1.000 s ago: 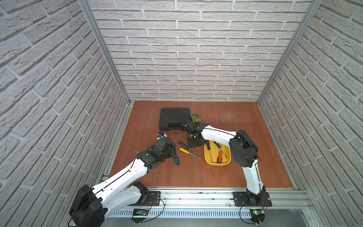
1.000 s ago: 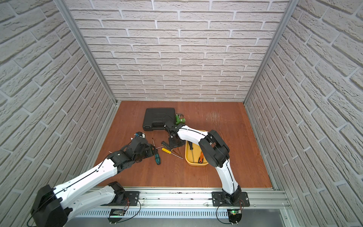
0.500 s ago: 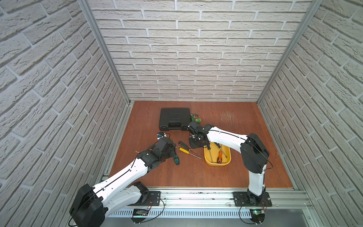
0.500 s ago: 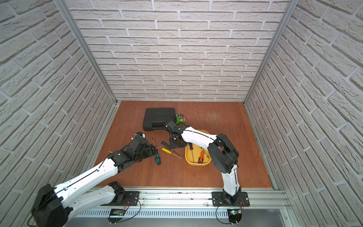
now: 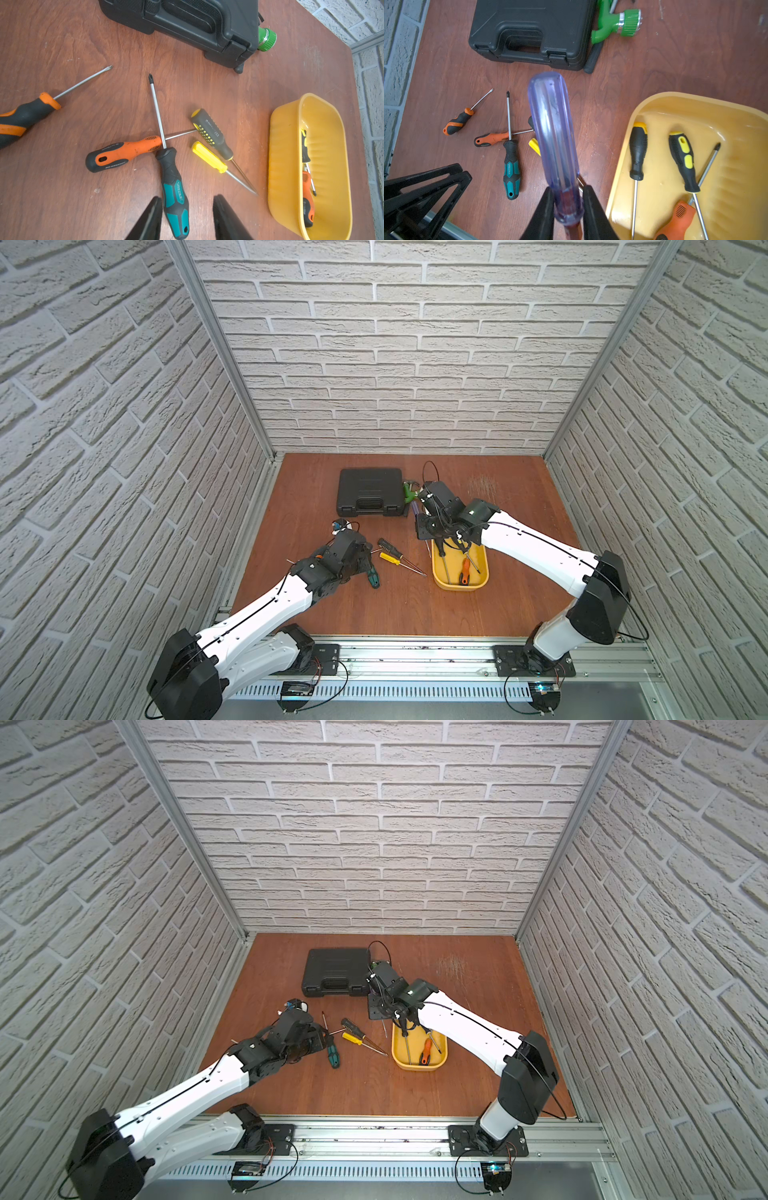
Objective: Put the screwdriver on the desktop into the storage box
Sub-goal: Pick up the screwdriver from the center of the board, then place the screwdriver in the storage box.
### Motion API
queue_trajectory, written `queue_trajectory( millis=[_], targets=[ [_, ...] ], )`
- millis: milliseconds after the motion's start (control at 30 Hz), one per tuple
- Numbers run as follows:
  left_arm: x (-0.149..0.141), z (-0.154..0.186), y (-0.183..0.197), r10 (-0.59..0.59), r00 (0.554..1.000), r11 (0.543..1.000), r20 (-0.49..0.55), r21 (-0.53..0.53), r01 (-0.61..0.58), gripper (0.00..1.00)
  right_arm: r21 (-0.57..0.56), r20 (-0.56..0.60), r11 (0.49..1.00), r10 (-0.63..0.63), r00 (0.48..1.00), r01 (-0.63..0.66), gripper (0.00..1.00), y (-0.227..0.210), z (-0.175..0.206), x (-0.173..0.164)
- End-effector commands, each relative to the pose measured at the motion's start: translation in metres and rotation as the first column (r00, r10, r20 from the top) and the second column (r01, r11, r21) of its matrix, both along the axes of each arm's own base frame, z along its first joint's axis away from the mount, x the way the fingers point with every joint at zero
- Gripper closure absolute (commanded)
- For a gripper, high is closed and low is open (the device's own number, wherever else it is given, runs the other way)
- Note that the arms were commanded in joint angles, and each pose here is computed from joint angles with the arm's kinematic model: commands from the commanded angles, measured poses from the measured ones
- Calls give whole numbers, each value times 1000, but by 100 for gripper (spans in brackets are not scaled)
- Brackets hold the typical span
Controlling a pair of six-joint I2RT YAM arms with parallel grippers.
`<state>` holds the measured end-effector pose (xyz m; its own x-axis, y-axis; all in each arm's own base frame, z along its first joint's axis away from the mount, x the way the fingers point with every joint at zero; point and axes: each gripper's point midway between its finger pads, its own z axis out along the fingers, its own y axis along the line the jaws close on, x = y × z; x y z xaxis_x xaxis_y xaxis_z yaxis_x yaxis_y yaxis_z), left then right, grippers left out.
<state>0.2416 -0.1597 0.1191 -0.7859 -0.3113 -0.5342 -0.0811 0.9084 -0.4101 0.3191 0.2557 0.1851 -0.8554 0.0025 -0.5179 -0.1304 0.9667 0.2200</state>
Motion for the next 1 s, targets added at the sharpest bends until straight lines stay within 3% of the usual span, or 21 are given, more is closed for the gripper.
queue_trajectory(
  millis=[0, 433, 967],
  targets=[
    [2, -1, 0, 5, 1000, 1000, 6, -11, -5, 56, -16, 62, 995, -99, 993, 101, 98, -28, 14, 2],
    [1, -4, -1, 2, 1000, 1000, -2, -19, -2, 56, -49, 12, 972, -227, 974, 228, 98, -88, -10, -11],
    [1, -8, -5, -4, 1000, 1000, -17, -25, 4, 56, -104, -88, 965, -252, 964, 242, 98, -101, -51, -14]
  ],
)
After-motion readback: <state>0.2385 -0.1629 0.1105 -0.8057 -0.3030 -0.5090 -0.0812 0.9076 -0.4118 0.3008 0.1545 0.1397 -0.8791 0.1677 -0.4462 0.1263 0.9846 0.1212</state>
